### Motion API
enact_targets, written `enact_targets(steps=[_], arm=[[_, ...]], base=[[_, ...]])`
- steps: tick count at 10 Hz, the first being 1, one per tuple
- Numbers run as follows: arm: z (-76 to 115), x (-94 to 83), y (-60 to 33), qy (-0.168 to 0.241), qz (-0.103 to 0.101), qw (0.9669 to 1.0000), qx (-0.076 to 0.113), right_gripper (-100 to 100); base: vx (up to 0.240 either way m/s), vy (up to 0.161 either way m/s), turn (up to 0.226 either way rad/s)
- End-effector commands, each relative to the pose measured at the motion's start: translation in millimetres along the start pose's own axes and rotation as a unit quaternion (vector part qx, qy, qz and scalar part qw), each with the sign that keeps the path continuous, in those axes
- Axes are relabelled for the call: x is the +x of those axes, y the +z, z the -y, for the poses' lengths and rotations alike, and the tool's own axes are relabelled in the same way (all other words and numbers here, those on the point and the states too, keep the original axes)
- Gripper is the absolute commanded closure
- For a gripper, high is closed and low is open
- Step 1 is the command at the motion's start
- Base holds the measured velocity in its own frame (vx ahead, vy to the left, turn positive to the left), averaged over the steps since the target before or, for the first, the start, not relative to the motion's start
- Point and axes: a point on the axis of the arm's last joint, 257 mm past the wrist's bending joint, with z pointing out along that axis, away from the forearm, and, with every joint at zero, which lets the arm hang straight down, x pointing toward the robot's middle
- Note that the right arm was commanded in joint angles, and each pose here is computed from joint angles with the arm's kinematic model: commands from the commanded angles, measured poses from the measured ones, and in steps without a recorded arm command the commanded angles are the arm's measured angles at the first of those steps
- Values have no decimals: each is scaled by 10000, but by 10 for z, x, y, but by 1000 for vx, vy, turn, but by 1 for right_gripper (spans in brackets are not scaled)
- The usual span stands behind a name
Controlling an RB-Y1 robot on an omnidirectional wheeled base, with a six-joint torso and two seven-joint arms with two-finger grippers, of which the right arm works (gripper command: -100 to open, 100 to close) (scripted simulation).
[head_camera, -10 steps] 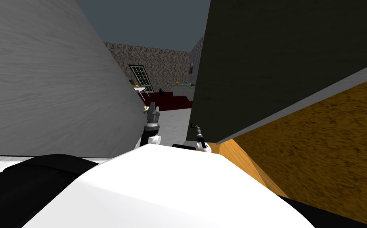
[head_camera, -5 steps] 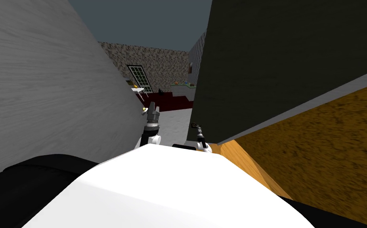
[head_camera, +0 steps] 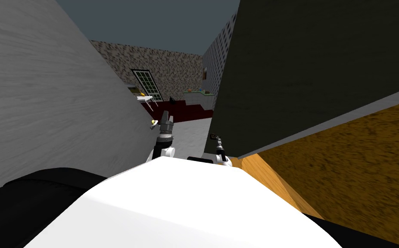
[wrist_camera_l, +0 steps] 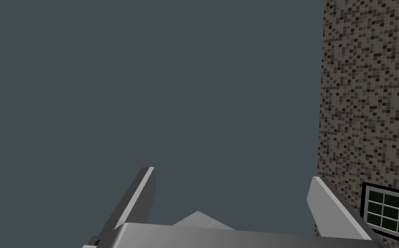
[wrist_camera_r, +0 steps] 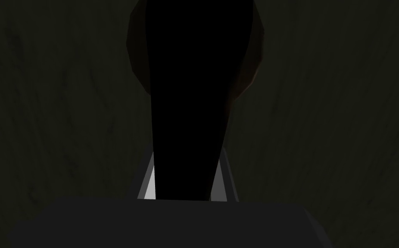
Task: Push the door open
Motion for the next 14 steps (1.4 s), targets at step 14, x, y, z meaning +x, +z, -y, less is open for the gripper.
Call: enact_targets(steps=[14], arm=[[-6, -790, -40, 102, 980, 9951, -30, 100]], base=[[152, 96, -67]])
